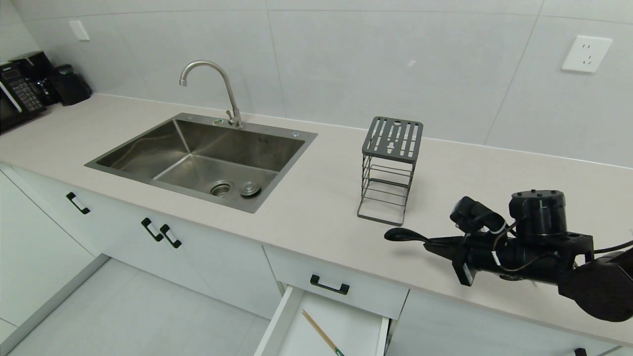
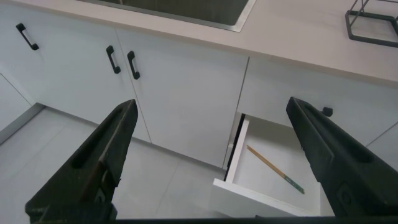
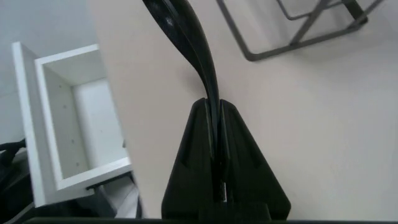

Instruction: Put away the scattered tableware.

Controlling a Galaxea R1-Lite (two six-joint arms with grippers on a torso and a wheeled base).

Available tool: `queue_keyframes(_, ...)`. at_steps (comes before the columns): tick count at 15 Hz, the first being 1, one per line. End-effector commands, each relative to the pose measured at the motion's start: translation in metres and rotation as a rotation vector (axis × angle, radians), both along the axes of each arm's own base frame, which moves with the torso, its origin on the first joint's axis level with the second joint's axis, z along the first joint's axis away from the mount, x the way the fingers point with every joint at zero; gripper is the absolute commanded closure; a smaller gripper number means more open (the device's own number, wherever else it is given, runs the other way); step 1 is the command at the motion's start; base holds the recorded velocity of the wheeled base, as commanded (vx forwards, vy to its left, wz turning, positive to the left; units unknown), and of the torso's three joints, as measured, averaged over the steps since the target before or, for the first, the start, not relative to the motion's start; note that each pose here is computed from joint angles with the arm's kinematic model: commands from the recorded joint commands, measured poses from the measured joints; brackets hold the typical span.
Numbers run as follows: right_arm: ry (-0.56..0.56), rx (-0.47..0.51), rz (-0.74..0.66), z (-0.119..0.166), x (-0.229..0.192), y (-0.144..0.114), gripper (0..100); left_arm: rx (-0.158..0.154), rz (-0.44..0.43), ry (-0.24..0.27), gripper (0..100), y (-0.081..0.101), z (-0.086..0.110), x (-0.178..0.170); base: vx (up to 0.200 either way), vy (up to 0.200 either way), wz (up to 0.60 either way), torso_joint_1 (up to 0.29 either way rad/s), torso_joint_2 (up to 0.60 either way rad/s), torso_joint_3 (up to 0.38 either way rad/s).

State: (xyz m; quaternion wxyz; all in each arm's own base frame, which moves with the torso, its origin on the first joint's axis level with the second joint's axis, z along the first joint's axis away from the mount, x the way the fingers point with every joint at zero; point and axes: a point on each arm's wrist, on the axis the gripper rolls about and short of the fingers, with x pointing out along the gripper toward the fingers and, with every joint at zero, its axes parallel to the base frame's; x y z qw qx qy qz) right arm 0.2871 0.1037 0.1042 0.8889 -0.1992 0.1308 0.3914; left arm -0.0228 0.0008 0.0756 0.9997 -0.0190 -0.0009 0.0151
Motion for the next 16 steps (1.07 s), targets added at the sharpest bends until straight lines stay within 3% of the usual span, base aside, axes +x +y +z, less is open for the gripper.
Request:
queue_keyframes(1,-0.011,0.009,0.049,0.009,-0.023,0.015,100,0.000,0.000,0.000,0,0.000,0.000,0.000,0.000,0.000,0.00,0.000,0.00,0.000)
queue_keyframes(5,0.021,0.026,0.085,0.009,-0.040,0.040,100,0.000,0.000,0.000,0,0.000,0.000,0.000,0.000,0.000,0.00,0.000,0.00,0.000)
queue_keyframes(10,-0.019,0.038,0.126,0.014,-0.059,0.073,100,0.000,0.000,0.000,0,0.000,0.000,0.000,0.000,0.000,0.00,0.000,0.00,0.000)
queue_keyframes(16,0.044,0.174,0.055,0.026,-0.085,0.116,100,0.000,0.000,0.000,0,0.000,0.000,0.000,0.000,0.000,0.00,0.000,0.00,0.000)
